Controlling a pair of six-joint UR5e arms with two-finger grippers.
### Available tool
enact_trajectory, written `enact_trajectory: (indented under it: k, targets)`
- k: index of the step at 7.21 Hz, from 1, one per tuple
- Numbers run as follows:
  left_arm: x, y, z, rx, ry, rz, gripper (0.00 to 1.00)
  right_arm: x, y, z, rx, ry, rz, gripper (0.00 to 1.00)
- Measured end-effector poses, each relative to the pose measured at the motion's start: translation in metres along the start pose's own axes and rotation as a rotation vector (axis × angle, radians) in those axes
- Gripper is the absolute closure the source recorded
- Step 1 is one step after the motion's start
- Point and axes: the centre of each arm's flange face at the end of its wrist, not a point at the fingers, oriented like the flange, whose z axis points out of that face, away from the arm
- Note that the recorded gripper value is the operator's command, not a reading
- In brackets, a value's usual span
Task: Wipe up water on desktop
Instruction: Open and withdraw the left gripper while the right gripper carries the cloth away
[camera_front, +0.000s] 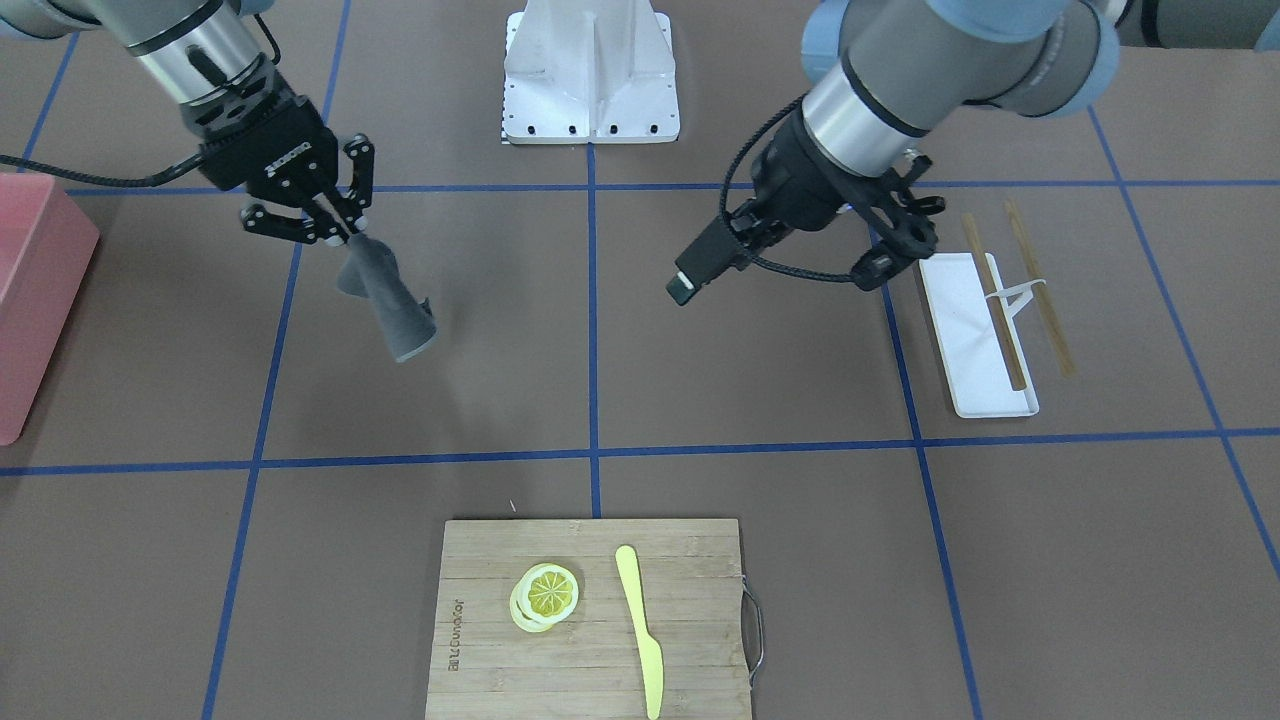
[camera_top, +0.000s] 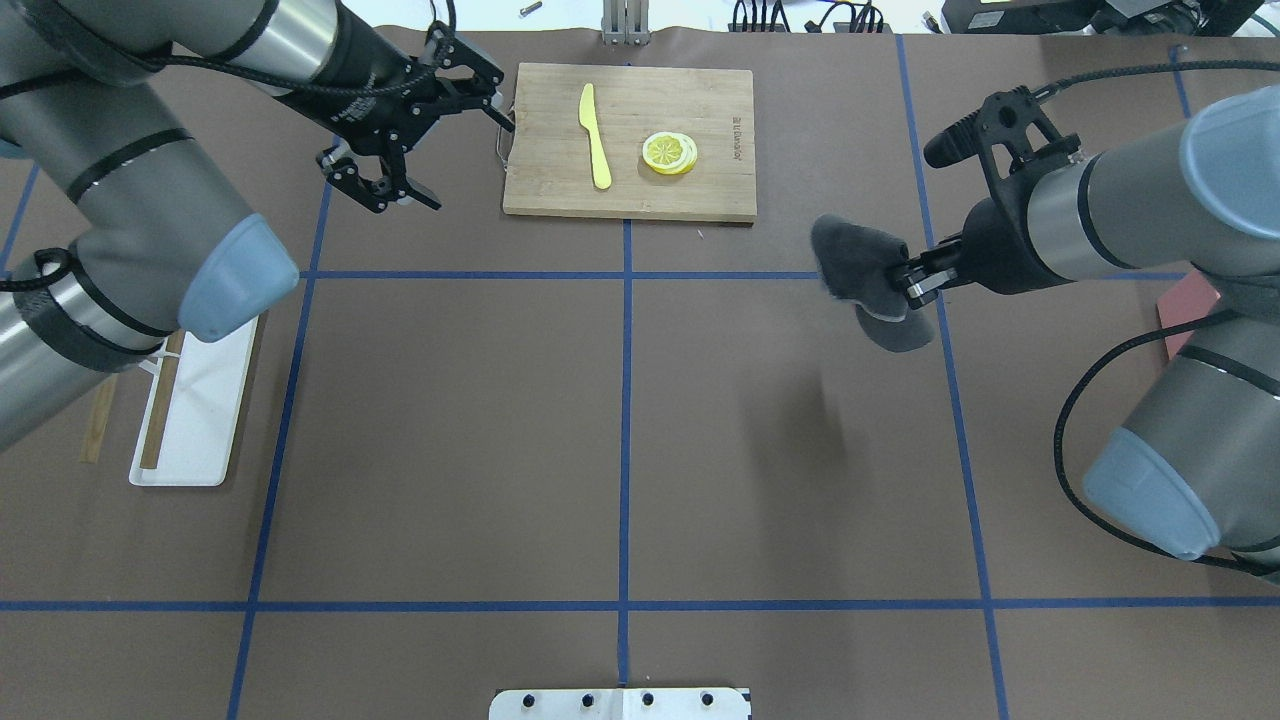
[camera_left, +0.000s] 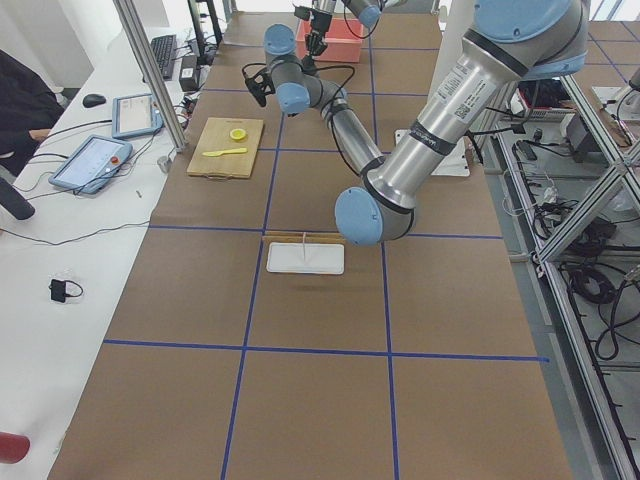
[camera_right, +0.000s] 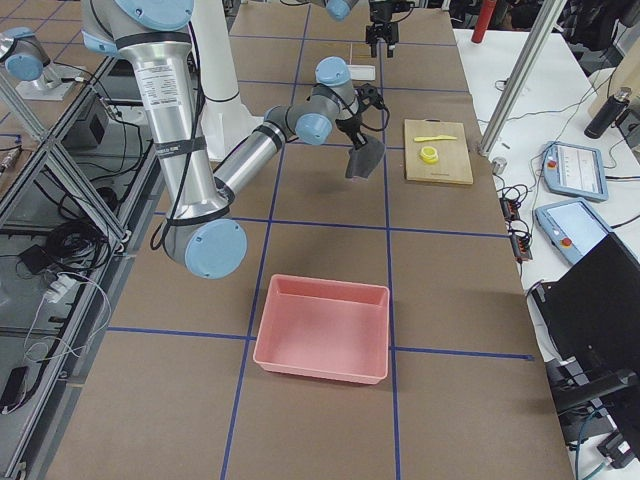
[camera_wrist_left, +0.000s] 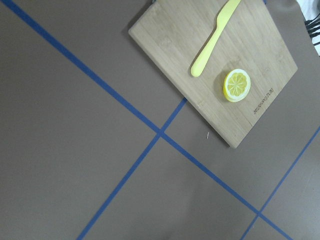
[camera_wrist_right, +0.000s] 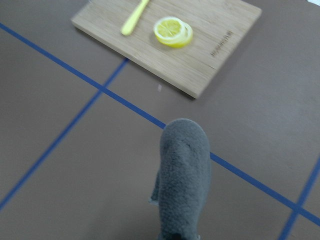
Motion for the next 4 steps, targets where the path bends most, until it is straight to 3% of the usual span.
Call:
enact_trajectory:
  k: [4]
  targets:
    - [-0.07, -0.053, -0.042, 0.149, -0.1, 0.339, 0.02, 0.077, 0.073, 0.039, -0.2, 0.235, -0.156, 1.0]
